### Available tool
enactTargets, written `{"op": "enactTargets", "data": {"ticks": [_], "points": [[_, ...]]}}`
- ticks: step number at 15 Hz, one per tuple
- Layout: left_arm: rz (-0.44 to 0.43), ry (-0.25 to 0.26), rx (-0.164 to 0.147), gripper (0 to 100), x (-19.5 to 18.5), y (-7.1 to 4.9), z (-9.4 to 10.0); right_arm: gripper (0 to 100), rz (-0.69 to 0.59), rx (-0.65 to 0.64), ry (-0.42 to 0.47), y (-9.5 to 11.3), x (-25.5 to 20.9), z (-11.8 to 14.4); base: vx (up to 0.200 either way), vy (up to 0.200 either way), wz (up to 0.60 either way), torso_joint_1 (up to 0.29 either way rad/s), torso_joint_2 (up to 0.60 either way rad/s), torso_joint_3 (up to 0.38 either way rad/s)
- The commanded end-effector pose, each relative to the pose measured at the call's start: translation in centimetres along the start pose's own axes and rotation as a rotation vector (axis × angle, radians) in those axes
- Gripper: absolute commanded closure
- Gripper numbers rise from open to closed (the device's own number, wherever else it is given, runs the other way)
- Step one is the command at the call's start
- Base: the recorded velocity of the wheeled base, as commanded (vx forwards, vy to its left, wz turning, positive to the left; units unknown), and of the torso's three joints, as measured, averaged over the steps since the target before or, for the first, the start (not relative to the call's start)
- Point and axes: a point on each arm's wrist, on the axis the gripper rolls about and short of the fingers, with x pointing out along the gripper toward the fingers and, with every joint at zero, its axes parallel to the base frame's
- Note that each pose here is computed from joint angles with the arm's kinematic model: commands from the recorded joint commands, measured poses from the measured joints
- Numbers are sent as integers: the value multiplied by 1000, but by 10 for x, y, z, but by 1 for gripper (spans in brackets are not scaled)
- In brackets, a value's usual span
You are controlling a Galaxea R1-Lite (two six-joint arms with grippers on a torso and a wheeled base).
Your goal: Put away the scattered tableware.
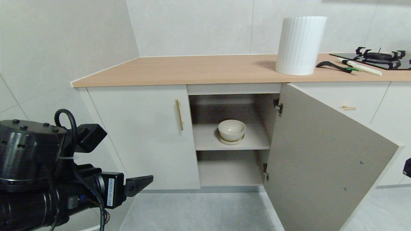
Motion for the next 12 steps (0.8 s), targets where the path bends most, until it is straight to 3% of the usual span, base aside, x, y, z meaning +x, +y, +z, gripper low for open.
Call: {"op": "enactTargets", "data": {"ticks": [1, 8, 12], "points": [[0, 3, 0, 0, 0, 0, 0, 0, -48, 71, -36, -10, -8, 1, 0, 0, 0, 0, 0, 0], [0, 3, -2, 0, 1, 0, 0, 0, -253, 282, -6, -52, 1, 16, 0, 0, 0, 0, 0, 0], [0, 4, -2, 0, 1, 0, 0, 0, -314, 386, -86, -74, 22, 36, 0, 0, 0, 0, 0, 0]]}}
